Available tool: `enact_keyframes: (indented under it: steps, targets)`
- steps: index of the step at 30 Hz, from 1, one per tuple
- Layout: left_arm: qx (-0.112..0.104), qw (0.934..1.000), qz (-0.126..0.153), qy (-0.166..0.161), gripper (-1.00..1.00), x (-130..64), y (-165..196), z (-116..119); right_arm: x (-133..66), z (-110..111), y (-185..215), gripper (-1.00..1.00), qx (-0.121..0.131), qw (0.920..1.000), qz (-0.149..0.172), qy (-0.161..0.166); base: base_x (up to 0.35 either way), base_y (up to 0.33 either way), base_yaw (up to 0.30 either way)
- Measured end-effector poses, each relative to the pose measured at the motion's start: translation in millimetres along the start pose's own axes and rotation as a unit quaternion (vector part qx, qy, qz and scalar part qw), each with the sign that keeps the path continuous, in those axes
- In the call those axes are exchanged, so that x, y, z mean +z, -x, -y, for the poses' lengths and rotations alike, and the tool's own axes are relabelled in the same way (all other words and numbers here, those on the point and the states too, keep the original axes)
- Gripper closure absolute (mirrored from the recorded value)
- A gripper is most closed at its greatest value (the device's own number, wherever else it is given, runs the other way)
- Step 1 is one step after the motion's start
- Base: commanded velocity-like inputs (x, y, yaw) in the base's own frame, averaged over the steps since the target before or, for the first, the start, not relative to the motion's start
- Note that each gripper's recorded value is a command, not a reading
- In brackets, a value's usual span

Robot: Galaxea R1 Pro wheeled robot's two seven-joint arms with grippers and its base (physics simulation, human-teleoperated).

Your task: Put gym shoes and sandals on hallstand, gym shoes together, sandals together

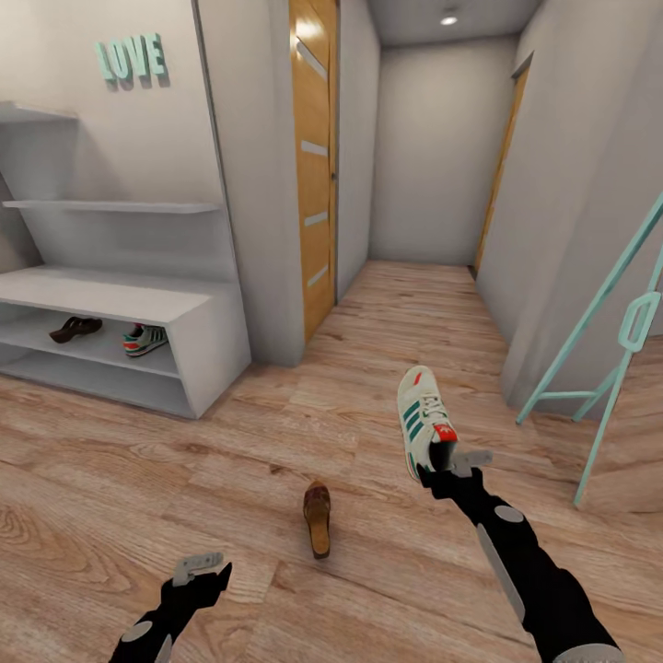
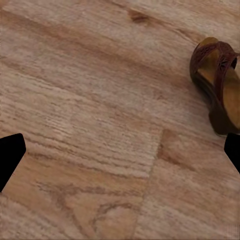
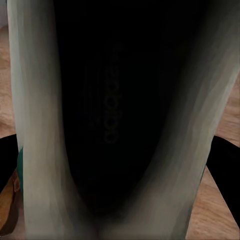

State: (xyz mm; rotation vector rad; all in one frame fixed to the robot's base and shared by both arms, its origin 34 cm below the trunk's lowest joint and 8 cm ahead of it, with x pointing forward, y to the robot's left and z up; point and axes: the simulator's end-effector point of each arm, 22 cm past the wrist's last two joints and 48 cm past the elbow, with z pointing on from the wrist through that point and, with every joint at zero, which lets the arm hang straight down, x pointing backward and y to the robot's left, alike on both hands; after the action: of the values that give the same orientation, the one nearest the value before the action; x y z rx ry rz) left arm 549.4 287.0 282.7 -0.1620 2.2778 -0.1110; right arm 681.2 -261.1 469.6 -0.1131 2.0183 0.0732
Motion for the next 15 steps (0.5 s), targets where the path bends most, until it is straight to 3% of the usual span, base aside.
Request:
enact_keyframes:
  steps: [5, 10, 15]
  targets:
    - [0.000, 1.0000, -0.001, 0.003, -1.00, -0.2, 2, -4, -0.6, -5, 2, 1.00, -0.004, 0.9998, -0.003, 0.019, 0.096, -0.001, 0.000]
    - [0.000, 1.0000, -0.002, 0.002, -1.00, -0.1, 1, -1, -1.8, -14, 2, 1.00, -0.007, 0.9989, -0.005, 0.045, 0.255, -0.071, 0.000]
    - [0.001, 1.0000, -0.002, 0.003, -1.00, -0.3, 0, -1, -2.2, -15, 2, 1.00, -0.009, 0.9987, -0.005, 0.051, 0.277, -0.142, 0.000]
